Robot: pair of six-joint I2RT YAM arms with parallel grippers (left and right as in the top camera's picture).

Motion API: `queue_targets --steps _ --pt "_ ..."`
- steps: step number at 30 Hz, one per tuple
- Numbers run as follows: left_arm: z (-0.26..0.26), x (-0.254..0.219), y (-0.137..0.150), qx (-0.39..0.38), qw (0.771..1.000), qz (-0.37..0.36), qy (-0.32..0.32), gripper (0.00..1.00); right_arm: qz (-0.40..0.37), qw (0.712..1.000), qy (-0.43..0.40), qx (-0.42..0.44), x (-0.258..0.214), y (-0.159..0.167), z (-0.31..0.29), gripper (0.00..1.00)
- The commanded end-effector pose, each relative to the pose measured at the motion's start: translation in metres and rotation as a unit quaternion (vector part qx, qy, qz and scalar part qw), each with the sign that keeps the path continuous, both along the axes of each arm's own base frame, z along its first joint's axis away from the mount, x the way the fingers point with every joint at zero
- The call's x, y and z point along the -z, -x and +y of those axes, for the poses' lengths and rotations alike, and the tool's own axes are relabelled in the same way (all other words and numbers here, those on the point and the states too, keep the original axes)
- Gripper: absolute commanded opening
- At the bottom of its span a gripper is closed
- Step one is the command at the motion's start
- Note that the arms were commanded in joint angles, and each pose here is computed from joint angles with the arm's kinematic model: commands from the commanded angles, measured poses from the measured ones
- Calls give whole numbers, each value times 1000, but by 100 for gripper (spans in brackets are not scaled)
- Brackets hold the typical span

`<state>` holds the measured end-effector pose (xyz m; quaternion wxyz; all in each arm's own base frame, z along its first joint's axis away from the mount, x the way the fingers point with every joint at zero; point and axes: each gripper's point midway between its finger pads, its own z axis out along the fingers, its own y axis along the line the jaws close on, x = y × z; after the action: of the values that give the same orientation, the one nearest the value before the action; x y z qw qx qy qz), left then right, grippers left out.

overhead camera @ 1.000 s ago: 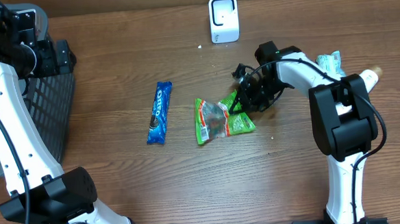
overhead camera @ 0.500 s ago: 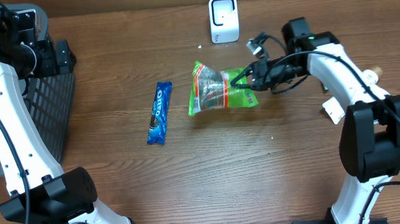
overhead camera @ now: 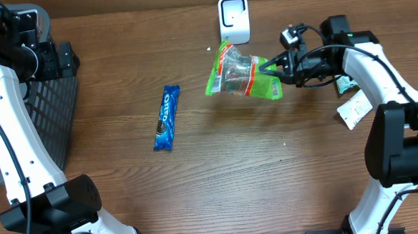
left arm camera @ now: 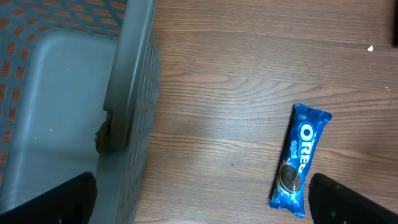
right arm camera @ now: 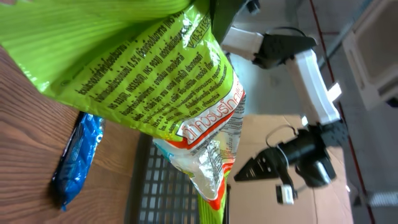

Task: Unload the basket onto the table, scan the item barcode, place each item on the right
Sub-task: 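Lift the green bag with the right gripper toward the scanner, then hold the green bag under the scanner window with the right gripper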

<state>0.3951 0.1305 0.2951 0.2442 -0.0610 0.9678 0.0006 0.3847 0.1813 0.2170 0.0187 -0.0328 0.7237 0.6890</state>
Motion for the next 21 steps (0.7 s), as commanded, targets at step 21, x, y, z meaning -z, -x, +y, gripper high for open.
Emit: queue_targets --steps 21 --pt "-6 -8 1 16 1000 -11 -5 100 -103 991 60 66 -41 -5 -44 4"
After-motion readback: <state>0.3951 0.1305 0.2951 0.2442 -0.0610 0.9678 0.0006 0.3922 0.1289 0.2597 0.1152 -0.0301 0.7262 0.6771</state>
